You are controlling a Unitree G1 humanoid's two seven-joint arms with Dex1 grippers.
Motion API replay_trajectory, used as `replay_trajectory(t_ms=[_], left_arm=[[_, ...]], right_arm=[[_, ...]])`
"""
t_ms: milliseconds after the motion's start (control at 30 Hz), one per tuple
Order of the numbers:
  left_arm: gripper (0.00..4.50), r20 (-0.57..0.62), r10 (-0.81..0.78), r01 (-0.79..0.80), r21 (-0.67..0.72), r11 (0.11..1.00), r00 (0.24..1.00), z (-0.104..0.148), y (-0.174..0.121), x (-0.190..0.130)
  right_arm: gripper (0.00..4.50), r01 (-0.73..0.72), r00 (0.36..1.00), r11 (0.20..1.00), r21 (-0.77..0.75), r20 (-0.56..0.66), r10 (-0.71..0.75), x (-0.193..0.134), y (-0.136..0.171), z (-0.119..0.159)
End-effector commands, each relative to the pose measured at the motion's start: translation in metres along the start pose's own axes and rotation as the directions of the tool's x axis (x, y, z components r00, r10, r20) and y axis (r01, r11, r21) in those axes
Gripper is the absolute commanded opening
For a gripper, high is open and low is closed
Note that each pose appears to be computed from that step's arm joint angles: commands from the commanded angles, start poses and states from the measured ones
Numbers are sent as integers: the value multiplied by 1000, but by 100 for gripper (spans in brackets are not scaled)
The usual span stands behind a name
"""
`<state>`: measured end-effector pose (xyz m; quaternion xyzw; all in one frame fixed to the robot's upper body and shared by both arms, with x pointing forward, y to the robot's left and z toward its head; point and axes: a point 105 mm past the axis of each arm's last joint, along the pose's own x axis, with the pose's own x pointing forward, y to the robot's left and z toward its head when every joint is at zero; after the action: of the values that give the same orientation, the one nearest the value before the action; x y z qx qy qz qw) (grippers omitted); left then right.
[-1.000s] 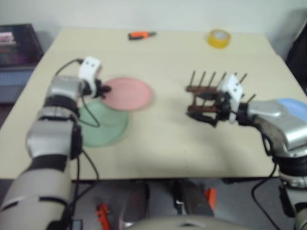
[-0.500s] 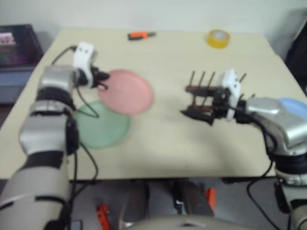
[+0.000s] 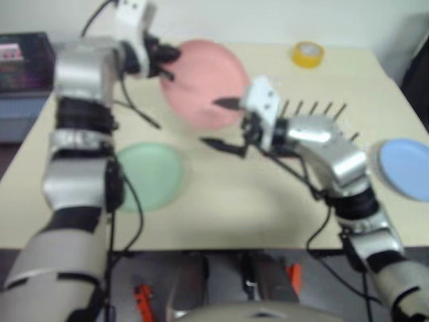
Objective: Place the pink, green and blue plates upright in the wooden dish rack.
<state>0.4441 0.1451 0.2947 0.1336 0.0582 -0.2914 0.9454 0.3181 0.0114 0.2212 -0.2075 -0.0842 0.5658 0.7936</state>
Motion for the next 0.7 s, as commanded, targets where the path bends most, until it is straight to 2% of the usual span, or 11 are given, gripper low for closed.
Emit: replay_trajectory(t_ms=[33, 233, 333, 467, 700], left_arm=[[1, 24, 24, -25, 35, 999, 999, 10, -3, -5], [1, 38, -27, 27, -15, 1000, 999, 13, -15, -8], [0, 43, -24, 25, -33, 999, 999, 15, -15, -9], [0, 37, -12, 13, -25, 1000, 999, 13, -14, -10], [0, 21, 1, -1, -2, 1000, 1000, 7, -14, -8]], right_arm=[[450, 35, 999, 988, -147, -27, -40, 6, -7, 3], [450, 58, 988, 969, -238, -125, -90, 10, -14, -20], [396, 63, 985, 965, -253, -138, -100, 12, -16, -25], [252, 71, 984, 957, -282, -140, -114, 12, -19, -27], [4, 94, 995, 957, -273, -9, -100, 17, -16, -6]])
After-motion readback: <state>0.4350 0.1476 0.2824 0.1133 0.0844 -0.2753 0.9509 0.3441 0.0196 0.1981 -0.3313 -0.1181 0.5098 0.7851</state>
